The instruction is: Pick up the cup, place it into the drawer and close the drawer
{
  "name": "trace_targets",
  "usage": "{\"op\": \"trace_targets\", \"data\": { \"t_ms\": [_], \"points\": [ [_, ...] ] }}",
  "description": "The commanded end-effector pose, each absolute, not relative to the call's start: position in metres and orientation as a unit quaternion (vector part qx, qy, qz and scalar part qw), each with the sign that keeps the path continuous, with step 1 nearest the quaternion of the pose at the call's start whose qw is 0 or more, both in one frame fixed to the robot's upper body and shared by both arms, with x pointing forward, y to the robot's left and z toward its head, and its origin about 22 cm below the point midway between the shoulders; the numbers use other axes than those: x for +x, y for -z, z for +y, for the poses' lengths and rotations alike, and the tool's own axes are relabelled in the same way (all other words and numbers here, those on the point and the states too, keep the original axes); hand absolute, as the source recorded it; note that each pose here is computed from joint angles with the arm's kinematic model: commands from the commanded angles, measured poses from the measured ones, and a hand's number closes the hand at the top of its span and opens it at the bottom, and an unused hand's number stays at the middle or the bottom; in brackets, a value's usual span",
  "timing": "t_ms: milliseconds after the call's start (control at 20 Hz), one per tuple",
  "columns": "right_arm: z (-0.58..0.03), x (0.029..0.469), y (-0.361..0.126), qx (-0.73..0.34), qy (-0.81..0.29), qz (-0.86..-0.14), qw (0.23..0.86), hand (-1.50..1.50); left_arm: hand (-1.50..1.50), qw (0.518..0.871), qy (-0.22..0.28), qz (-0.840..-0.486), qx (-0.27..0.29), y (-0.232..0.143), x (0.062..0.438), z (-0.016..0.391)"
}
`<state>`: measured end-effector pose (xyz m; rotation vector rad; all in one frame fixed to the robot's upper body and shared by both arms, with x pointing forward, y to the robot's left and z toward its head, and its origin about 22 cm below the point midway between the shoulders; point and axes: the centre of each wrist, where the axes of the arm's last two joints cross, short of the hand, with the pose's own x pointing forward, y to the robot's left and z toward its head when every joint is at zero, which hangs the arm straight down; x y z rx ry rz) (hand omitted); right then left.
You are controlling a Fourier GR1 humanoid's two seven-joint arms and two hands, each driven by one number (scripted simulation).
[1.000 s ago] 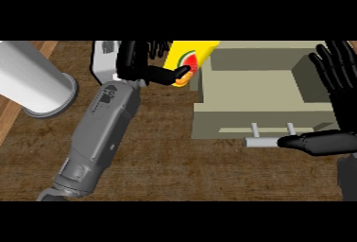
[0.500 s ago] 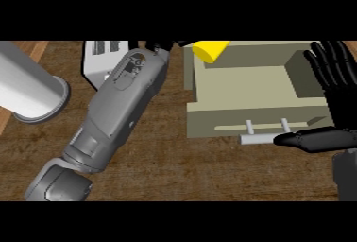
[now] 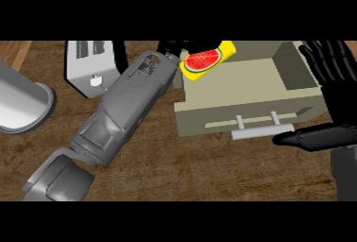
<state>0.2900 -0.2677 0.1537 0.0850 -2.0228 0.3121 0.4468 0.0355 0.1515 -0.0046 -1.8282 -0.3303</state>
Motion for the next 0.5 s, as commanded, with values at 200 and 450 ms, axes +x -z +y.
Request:
{"op": "trace_targets", "data": {
  "t_ms": [200, 450],
  "points": [
    [-0.261, 0.298, -0.161, 0.055, -0.144, -0.851, 0.502, -1.50, 1.50, 0.630, 0.208, -0.748, 0.014, -0.128, 0.445, 0.039],
    [-0.247, 0.298, -0.167, 0.084, -0.164, -0.851, 0.491, -1.50, -1.50, 0.632, 0.177, -0.755, -0.018, -0.125, 0.442, 0.038]
  ]
}}
